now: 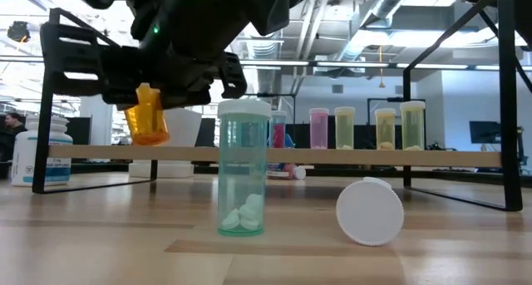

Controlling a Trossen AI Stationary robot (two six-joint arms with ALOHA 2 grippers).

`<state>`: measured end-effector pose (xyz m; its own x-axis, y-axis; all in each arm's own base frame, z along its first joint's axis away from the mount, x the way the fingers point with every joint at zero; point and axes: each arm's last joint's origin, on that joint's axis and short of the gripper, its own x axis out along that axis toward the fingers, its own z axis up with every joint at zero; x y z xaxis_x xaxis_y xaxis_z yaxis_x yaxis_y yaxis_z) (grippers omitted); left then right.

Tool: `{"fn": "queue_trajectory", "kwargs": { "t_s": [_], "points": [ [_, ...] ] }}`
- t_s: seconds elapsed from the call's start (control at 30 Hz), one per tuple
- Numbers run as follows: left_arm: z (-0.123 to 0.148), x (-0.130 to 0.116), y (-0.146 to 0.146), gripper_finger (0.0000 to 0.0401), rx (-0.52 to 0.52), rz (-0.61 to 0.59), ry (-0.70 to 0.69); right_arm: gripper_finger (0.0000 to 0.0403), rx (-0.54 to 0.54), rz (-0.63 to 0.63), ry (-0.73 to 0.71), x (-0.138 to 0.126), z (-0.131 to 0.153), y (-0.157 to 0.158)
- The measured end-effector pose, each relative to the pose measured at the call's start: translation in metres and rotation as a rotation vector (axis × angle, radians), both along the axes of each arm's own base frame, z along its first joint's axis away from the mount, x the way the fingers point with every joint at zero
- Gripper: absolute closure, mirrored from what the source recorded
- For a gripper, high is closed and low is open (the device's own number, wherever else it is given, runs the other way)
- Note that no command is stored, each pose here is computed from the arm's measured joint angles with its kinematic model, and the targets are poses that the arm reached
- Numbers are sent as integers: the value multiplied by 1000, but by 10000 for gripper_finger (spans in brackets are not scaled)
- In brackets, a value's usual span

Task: Pick and place medicine bottles onto shelf by color
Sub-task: Put the large orange pill bottle on the shelf

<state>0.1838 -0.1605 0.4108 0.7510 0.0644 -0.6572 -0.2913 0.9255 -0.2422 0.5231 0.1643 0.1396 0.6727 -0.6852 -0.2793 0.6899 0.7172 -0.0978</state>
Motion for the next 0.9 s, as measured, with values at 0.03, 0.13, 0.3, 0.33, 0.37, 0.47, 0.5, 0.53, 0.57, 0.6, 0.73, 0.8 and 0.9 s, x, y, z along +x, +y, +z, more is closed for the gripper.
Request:
{"fn": "queue_trajectory", "kwargs": {
  "t_s": [0.03, 0.13, 0.3, 0.33, 0.37, 0.47, 0.5, 0.53, 0.57, 0.6, 0.73, 0.8, 0.9],
  "points": [
    [0, 0, 0, 120, 0, 0, 0, 191, -18, 5, 16, 0, 0, 0],
    [0, 0, 0, 120, 1, 1, -1, 192, -65, 26, 64, 0, 0, 0],
    [0, 0, 0, 120, 1, 1, -1, 183, 13, 50, 18, 1, 0, 1],
    [0, 0, 0, 120, 1, 1, -1, 180, 41, 53, -1, 2, 0, 0],
    [0, 0, 0, 120, 1, 1, -1, 177, 66, 57, -16, 3, 1, -1],
    [0, 0, 0, 120, 1, 1, -1, 167, 131, 72, -36, 5, -1, -4],
    [0, 0, 0, 120, 1, 1, -1, 164, 136, 67, -36, 5, -2, -5],
    [0, 0, 0, 120, 1, 1, -1, 161, 141, 63, -38, 5, -2, -6],
    [0, 0, 0, 120, 1, 1, -1, 159, 143, 60, -41, 5, -2, -8],
    [0, 0, 0, 120, 1, 1, -1, 157, 142, 58, -43, 6, -2, -9],
    [0, 0, 0, 120, -6, 7, -1, 154, 118, 64, -25, 6, -2, -9],
    [0, 0, 0, 120, -9, 10, -1, 154, 93, 70, -6, 6, -1, -9],
    [-1, -1, 1, 120, -10, 17, 6, 154, 86, 85, 10, 6, -2, -9]
  ]
}}
